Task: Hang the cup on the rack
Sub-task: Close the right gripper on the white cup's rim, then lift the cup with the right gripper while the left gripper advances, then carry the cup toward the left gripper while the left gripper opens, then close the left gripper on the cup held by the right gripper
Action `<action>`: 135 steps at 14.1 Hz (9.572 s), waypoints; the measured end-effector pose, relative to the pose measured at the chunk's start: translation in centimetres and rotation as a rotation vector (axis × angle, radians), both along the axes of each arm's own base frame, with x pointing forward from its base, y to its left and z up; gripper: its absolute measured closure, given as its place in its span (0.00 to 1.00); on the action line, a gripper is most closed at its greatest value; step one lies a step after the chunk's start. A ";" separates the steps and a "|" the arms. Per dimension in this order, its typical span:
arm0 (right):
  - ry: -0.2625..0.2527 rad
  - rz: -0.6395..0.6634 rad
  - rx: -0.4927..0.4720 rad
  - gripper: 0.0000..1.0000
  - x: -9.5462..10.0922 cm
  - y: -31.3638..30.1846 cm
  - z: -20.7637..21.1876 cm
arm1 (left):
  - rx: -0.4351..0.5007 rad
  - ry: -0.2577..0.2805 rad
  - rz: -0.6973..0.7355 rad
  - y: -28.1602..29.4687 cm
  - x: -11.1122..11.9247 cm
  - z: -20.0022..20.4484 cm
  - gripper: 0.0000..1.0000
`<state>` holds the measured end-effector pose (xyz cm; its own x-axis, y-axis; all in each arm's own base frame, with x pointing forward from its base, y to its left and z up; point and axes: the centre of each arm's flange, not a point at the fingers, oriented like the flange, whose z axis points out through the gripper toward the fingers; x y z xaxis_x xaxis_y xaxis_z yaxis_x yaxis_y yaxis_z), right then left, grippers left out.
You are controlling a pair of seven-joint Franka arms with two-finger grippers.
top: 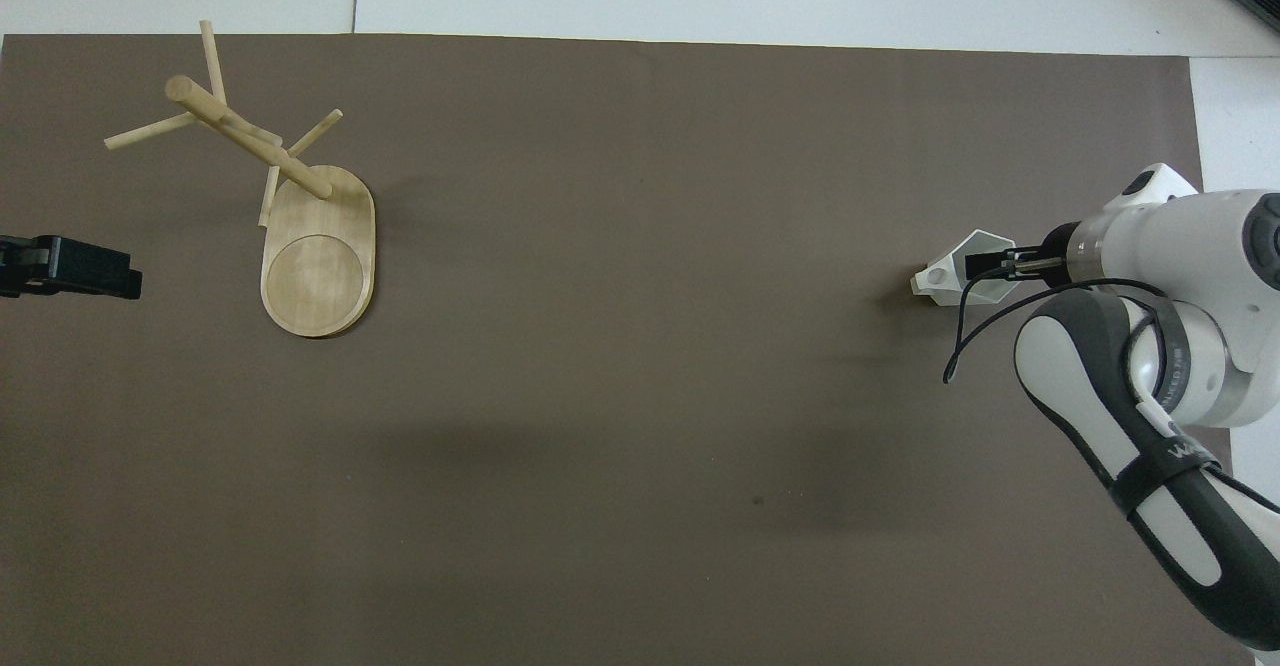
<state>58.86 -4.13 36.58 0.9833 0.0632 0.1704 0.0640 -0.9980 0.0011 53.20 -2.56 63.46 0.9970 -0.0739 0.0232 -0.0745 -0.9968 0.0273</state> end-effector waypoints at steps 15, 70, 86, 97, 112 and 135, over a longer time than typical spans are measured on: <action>0.002 0.003 0.000 0.47 -0.1 0.0 -0.1 | 0.000 0.000 0.000 0.0 0.0 0.0 0.00; 0.188 -0.035 0.012 0.97 -1.7 0.7 24.1 | -0.083 0.285 0.354 -1.2 -5.8 -3.9 0.00; 0.202 -0.115 0.323 0.97 -3.2 9.9 27.6 | -0.372 0.659 1.198 -5.9 -5.7 -6.1 0.00; 0.210 -0.039 0.344 0.97 -5.9 23.7 28.4 | -0.647 0.978 1.393 -5.6 -3.0 -8.0 0.00; 0.200 -0.156 0.583 0.97 -7.8 32.5 26.8 | -0.870 1.146 1.515 -14.0 -2.0 -12.9 0.00; 0.180 -0.183 0.619 0.97 -9.8 37.6 24.8 | -0.776 1.256 1.425 -15.0 -5.8 -13.8 0.00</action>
